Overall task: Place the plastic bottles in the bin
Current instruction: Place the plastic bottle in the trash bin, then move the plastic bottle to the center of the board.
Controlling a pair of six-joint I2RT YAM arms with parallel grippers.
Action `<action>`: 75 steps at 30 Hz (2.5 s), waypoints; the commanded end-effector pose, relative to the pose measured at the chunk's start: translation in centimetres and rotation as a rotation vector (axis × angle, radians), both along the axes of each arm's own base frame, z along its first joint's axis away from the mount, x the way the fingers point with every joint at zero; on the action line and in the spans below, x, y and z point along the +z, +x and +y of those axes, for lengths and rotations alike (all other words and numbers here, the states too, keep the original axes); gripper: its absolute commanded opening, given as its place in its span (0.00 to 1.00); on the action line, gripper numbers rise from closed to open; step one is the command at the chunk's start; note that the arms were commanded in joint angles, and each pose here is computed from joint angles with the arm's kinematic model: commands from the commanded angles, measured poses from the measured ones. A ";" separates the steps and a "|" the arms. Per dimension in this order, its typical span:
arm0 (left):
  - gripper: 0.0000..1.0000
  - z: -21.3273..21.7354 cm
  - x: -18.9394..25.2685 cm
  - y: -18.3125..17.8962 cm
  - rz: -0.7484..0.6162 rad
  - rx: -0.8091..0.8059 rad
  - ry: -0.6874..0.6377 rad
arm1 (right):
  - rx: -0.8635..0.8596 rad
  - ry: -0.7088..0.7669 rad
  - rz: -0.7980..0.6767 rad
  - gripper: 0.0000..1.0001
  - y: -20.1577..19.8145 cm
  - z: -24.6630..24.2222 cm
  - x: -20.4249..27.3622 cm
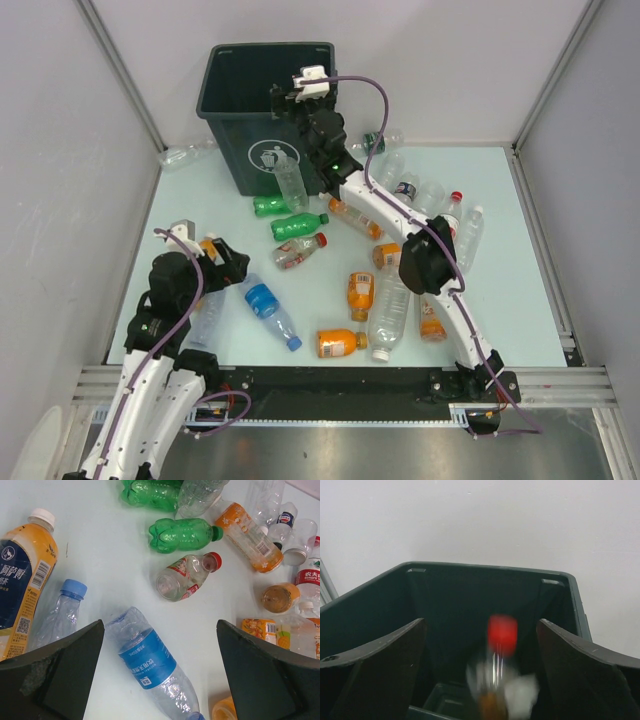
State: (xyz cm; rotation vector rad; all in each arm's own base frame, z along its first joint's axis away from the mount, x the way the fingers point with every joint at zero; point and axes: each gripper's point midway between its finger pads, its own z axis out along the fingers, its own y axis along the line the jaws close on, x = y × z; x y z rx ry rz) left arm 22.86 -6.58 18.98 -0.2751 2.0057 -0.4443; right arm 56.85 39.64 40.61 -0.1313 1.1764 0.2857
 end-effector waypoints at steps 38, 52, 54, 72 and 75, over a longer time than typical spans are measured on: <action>0.99 -0.3 -4.7 0.2 0.260 0.096 -0.075 | -0.007 -0.100 0.813 1.00 -27.8 -15.8 -8.9; 0.94 5.1 -9.6 0.3 0.451 0.450 0.062 | 0.150 -0.091 1.005 0.96 -30.5 -12.3 -18.3; 0.93 5.8 -10.0 0.2 0.464 0.491 0.081 | 0.164 -0.105 1.014 0.96 -30.7 -12.2 -18.9; 0.85 6.3 -14.6 -1.0 0.544 0.565 0.080 | 0.192 -0.017 1.003 0.96 -30.6 -14.3 -19.2; 0.85 5.8 -14.9 -0.7 0.549 0.521 0.080 | 0.192 -0.010 1.008 0.95 -30.6 -14.4 -19.3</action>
